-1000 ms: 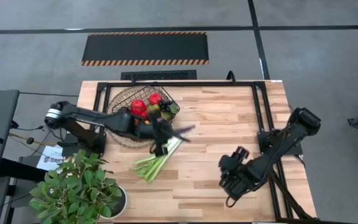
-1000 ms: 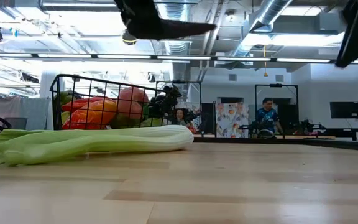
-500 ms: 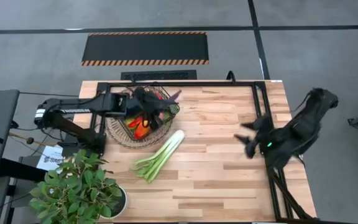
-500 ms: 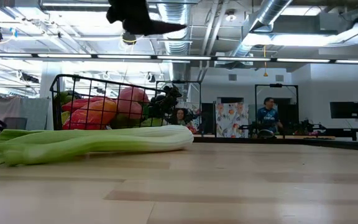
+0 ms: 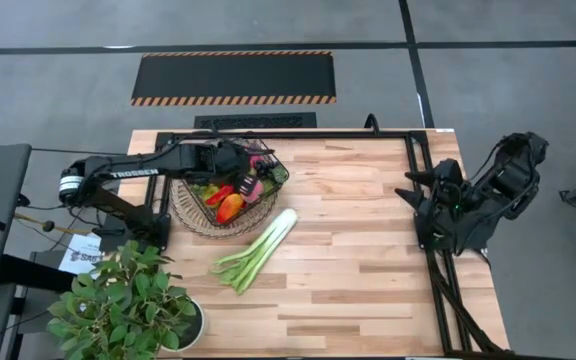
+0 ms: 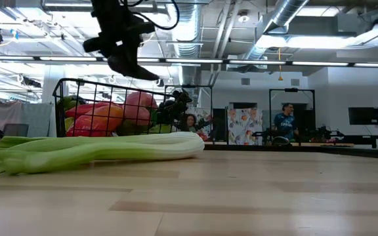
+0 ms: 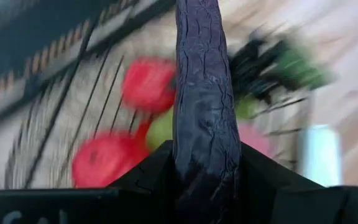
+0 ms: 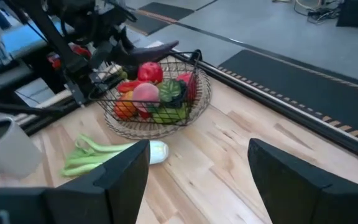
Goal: Build produce basket
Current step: Put the violet eggplant into the wire basket
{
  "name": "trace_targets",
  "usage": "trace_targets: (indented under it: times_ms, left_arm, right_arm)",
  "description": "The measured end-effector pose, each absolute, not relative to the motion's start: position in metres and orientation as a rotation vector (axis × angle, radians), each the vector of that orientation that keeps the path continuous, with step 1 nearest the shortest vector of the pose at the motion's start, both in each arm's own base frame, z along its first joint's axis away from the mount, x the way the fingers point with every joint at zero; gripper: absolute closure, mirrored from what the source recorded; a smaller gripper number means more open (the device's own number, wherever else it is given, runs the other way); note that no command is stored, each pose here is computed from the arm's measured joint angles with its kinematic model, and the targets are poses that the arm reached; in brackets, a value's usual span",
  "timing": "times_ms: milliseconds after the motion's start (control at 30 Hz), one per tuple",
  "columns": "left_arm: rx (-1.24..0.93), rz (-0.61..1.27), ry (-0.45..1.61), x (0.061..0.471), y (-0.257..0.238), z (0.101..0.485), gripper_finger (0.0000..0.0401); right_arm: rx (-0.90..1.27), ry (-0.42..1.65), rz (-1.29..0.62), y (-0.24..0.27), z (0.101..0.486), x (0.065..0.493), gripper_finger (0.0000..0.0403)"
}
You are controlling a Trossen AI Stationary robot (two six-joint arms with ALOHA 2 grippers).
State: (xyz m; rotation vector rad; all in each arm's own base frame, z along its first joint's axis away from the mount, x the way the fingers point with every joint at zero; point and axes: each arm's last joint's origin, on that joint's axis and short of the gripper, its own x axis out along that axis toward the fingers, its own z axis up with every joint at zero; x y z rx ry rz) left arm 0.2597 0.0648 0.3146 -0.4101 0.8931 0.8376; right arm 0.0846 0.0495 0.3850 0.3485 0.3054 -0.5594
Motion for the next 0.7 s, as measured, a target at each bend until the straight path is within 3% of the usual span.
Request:
trace_targets:
  times_ms: [133, 700]
  left_arm:
    - [-0.550, 0.937, 0.896, 0.255, 0.064, 0.302, 0.0280]
    - [-0.618, 1.040, 0.896, 0.248, 0.073, 0.264, 0.0274]
  right_arm:
    - [0.307, 0.327, -0.570, 0.049, 0.383, 0.084, 0.0112]
    - [0.255, 0.372, -0.583, 0.049, 0.379, 0.083, 0.0112]
